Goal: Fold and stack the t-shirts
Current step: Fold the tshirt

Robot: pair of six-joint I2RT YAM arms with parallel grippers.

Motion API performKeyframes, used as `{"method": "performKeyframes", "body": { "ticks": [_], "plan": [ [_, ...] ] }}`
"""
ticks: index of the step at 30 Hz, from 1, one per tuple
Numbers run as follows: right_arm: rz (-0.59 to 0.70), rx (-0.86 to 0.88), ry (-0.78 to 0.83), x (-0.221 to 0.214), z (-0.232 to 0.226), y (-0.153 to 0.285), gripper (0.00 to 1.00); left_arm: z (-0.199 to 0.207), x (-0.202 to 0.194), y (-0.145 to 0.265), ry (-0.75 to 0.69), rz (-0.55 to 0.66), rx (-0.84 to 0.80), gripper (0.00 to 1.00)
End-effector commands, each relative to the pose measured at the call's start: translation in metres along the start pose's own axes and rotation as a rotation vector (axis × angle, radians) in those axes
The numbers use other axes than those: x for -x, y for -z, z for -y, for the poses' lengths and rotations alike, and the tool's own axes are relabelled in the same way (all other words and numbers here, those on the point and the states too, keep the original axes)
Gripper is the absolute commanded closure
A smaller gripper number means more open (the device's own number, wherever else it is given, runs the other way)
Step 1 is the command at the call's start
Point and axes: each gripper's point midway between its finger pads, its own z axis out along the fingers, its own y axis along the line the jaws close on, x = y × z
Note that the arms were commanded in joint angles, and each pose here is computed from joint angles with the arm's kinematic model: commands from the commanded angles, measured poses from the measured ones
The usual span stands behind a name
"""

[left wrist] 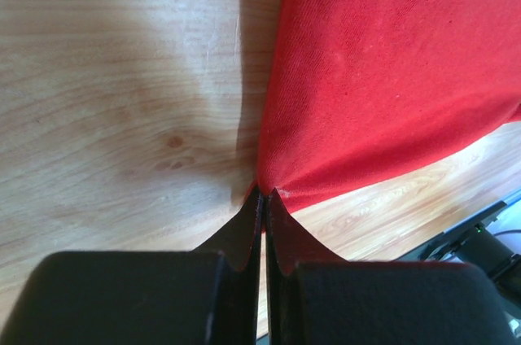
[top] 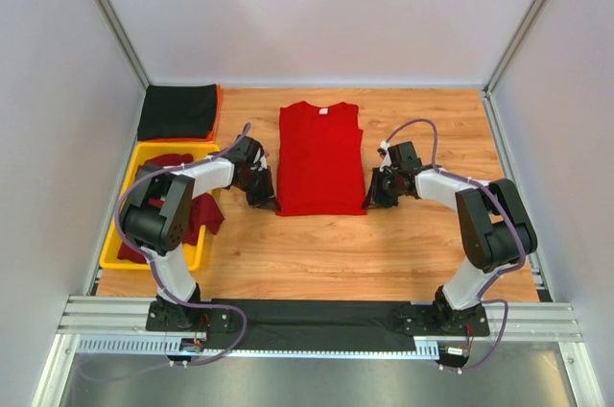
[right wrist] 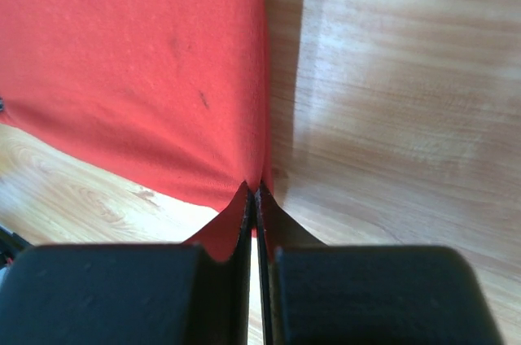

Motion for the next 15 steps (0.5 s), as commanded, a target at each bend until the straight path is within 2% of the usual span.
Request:
{"method": "performKeyframes", "body": {
  "ticks": [1,9,12,13,15],
  "plan": [
    [0.017,-0.071,-0.006,-0.006,0.012,0.003,1.0,-0.013,-0.014,0.003,0.008,-0.009,0.068,1.0],
    [0.003,-0.114,-0.019,-0.038,0.02,0.018,0.99,-0.01,-0.05,0.009,-0.013,-0.039,0.062,0.97],
    [-0.014,-0.166,-0.048,-0.05,0.029,0.029,0.93,-0.015,-0.064,0.016,-0.003,-0.048,0.094,0.86],
    [-0.002,-0.163,-0.046,-0.05,0.026,0.035,0.89,-0.017,-0.068,0.018,-0.001,-0.053,0.105,0.77],
    [-0.015,-0.187,-0.067,-0.057,0.03,0.042,0.82,-0.027,-0.073,0.026,-0.007,-0.038,0.18,0.68]
  ]
}}
